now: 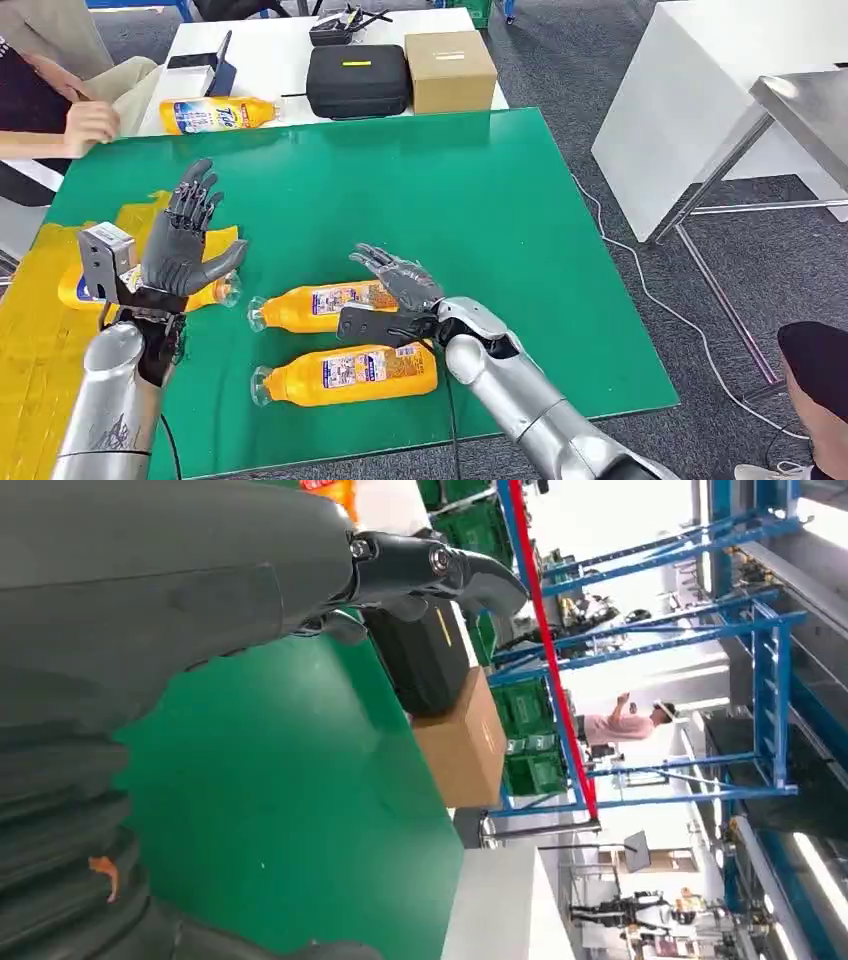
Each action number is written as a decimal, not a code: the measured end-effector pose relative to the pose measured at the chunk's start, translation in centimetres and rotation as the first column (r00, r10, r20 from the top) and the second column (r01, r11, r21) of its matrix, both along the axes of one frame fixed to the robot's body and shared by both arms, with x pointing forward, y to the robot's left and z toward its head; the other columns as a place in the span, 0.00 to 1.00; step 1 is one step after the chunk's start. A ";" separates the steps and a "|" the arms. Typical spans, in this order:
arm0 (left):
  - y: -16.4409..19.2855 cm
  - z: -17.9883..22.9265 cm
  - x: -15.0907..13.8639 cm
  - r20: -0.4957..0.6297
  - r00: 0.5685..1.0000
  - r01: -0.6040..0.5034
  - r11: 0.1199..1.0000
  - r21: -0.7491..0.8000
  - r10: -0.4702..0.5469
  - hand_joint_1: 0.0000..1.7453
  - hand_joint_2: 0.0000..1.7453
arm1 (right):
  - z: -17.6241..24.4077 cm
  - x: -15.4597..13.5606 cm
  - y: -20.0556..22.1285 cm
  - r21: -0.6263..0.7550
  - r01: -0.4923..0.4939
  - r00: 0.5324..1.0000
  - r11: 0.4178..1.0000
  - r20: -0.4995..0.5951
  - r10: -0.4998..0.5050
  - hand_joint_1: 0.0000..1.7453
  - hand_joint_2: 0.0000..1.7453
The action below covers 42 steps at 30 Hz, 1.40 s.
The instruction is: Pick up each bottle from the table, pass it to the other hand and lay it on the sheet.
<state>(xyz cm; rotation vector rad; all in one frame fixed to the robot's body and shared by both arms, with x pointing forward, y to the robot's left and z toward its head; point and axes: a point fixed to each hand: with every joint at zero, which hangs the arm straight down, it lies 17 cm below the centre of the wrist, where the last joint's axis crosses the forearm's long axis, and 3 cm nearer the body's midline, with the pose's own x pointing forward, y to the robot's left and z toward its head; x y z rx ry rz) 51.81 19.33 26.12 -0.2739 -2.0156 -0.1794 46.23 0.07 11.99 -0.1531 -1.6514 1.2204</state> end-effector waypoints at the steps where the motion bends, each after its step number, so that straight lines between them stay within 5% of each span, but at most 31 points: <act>1: 0.2 -0.1 0.1 -0.004 1.000 -0.005 1.000 -0.002 0.005 0.00 1.00 | -0.2 0.0 0.1 -0.004 -0.002 1.000 1.000 -0.004 0.002 0.00 1.00; 13: 0.5 -1.0 0.2 -0.025 1.000 -0.013 1.000 -0.003 0.013 0.00 1.00 | -1.9 0.0 -0.1 -0.037 0.001 0.999 0.999 -0.032 -0.002 0.00 1.00; 23: 0.5 -1.1 0.2 -0.019 1.000 -0.024 1.000 0.015 0.024 0.00 1.00 | -4.5 2.9 -2.6 -0.193 0.141 0.990 0.971 0.012 -0.141 0.00 1.00; 37: -0.8 -0.9 0.1 -0.015 1.000 -0.008 1.000 0.009 0.008 0.00 1.00 | -7.1 3.9 -3.1 -0.323 0.182 0.981 0.929 -0.006 -0.194 0.00 1.00; 39: -1.0 -0.9 0.0 -0.015 1.000 -0.004 1.000 0.007 0.005 0.00 1.00 | -7.4 3.8 -3.1 -0.339 0.178 0.981 0.924 -0.010 -0.192 0.14 1.00; 41: -1.2 -0.8 0.0 -0.014 1.000 0.001 1.000 0.005 0.000 0.00 1.00 | -7.8 3.8 -3.0 -0.355 0.170 0.982 0.919 -0.018 -0.188 0.68 1.00; 42: -1.4 -0.7 0.0 -0.013 1.000 0.003 1.000 0.003 -0.003 0.00 1.00 | -8.0 3.7 -3.0 -0.364 0.166 0.982 0.917 -0.021 -0.186 0.75 1.00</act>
